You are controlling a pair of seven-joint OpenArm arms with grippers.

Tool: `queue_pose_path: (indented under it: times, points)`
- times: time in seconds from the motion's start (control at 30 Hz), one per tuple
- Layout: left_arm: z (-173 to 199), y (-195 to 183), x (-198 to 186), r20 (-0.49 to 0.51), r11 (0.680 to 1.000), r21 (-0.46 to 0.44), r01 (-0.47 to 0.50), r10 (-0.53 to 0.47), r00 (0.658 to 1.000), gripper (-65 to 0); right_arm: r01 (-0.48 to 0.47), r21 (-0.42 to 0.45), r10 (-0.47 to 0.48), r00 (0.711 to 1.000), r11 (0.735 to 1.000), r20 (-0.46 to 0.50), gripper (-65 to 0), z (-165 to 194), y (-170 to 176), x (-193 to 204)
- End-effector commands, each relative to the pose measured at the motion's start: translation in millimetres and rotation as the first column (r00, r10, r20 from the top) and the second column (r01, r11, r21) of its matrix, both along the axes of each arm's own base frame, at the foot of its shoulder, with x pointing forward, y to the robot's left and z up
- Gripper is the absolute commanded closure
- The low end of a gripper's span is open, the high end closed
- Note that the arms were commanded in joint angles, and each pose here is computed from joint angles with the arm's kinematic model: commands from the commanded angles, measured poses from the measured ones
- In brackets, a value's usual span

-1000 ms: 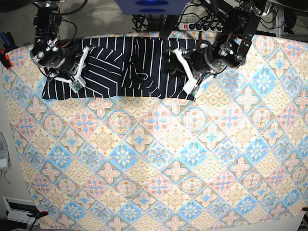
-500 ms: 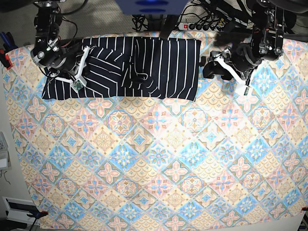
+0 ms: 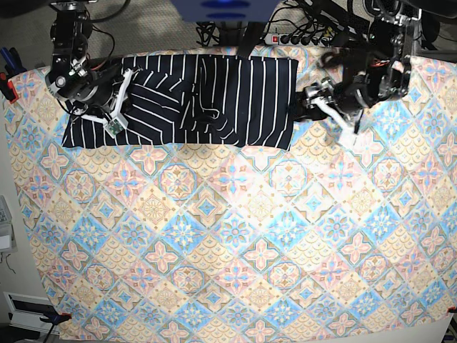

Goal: Fold the T-shirt properly
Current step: 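Release and move the left gripper back to the strip's end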

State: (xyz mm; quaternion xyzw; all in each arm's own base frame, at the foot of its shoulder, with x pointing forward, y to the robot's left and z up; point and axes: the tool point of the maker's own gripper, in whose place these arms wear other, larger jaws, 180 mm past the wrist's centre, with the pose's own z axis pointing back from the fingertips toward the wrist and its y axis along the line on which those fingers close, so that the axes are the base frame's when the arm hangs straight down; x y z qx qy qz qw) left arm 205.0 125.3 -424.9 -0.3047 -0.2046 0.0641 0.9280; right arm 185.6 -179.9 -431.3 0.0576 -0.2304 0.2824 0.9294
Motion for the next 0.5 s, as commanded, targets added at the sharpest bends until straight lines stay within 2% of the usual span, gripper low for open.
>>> queue_pose_path:
  times: [0.0,0.2,0.3,0.47]
  points:
    - [-2.5,3.3,0.9,-0.006,1.0,0.002,-0.001,0.001,1.0,-40.9,-0.008,0.002,0.008,0.999,1.0,0.034,-4.0,8.2,-0.4,7.5]
    - [-14.2,-14.2,-4.8,-0.044,0.999,-0.018,0.036,-0.037,0.998,-39.2,-0.004,0.0,0.004,0.999,1.0,0.036,-4.0,8.5,-1.9,7.7]
    - [-10.9,-22.6,4.3,-0.024,0.999,-0.036,0.031,-0.032,0.999,-37.3,-0.005,0.001,0.005,0.999,1.0,0.035,-4.0,8.4,-1.4,7.7]
    - [-28.4,-28.2,3.5,-0.079,0.998,-0.056,0.007,-0.011,0.997,-33.7,-0.007,0.001,0.007,0.999,1.0,0.036,-4.0,8.7,-0.7,7.8]
